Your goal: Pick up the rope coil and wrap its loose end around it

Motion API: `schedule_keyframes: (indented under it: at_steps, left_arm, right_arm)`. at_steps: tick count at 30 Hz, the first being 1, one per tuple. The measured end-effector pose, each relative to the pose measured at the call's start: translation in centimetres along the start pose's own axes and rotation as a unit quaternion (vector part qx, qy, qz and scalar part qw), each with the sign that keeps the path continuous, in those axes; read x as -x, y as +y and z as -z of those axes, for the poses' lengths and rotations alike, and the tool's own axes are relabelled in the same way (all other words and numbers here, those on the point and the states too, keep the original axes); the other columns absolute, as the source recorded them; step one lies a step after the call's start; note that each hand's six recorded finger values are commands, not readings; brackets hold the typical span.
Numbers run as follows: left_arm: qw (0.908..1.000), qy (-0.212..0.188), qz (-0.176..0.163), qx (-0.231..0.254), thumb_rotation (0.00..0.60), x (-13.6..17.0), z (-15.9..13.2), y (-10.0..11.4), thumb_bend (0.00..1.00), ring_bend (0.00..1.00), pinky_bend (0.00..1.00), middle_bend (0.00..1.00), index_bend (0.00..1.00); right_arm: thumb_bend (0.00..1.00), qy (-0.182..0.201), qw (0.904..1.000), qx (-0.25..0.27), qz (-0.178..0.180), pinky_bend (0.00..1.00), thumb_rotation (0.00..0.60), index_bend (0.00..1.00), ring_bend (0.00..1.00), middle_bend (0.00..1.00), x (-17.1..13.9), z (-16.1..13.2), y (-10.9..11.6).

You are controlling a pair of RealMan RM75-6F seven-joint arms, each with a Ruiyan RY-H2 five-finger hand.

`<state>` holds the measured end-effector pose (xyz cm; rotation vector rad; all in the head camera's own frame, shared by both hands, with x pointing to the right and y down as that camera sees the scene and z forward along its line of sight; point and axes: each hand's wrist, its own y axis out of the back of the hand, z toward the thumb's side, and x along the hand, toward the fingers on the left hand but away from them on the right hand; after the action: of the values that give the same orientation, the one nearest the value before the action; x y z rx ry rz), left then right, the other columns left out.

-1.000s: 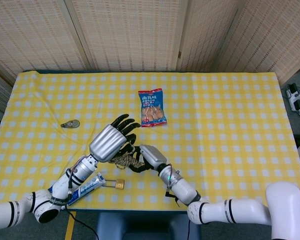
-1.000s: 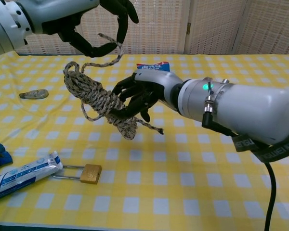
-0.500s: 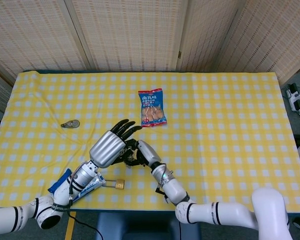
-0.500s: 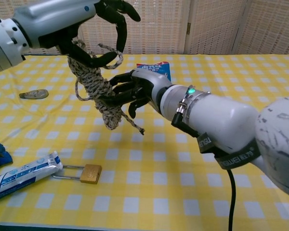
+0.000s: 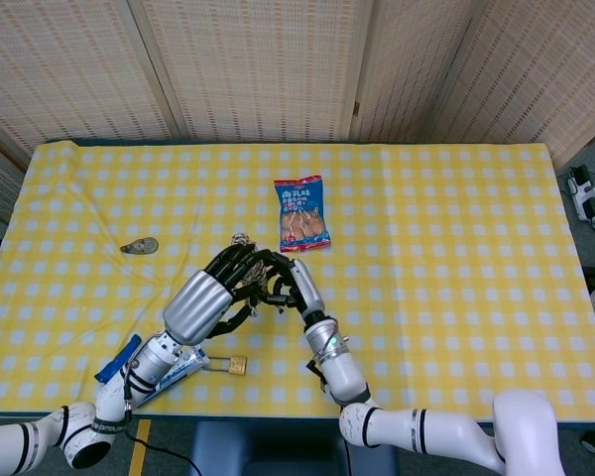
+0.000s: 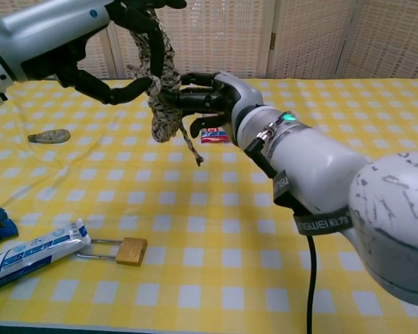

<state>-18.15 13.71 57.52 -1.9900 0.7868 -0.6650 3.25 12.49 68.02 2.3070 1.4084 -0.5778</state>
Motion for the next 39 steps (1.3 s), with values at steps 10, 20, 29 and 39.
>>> schedule_keyframes:
  at_steps: [10, 20, 29, 39]
  left_arm:
    - [0.9978, 0.034, -0.019, 0.054, 0.6, 1.2, 2.0, 0.4, 0.56, 0.01, 0.12, 0.03, 0.58]
    - [0.9943, 0.061, -0.033, 0.08, 0.6, 1.8, 3.4, 0.9, 0.56, 0.0, 0.08, 0.0, 0.59]
    - [0.9883, 0.098, 0.004, 0.117, 0.6, 2.1, 4.9, -0.2, 0.55, 0.0, 0.08, 0.03, 0.55]
    - [0.9886, 0.116, 0.048, 0.082, 0.6, 2.2, 5.9, -1.6, 0.44, 0.01, 0.07, 0.04, 0.41]
  right_arm:
    - [0.71, 0.051, 0.9962, 0.07, 0.013, 0.73, 0.6, 0.91, 0.82, 0.76, -0.4, -1.5, 2.4]
    - [0.71, 0.077, 0.9945, 0.072, 0.006, 0.73, 0.6, 0.92, 0.82, 0.76, -0.9, -2.1, 3.4]
    - [0.71, 0.099, 0.995, -0.01, -0.008, 0.73, 0.6, 0.92, 0.82, 0.76, -2.3, -2.7, 4.9]
    - [0.71, 0.128, 0.9737, -0.184, 0.041, 0.73, 0.6, 0.92, 0.82, 0.77, -3.0, -4.4, 6.8]
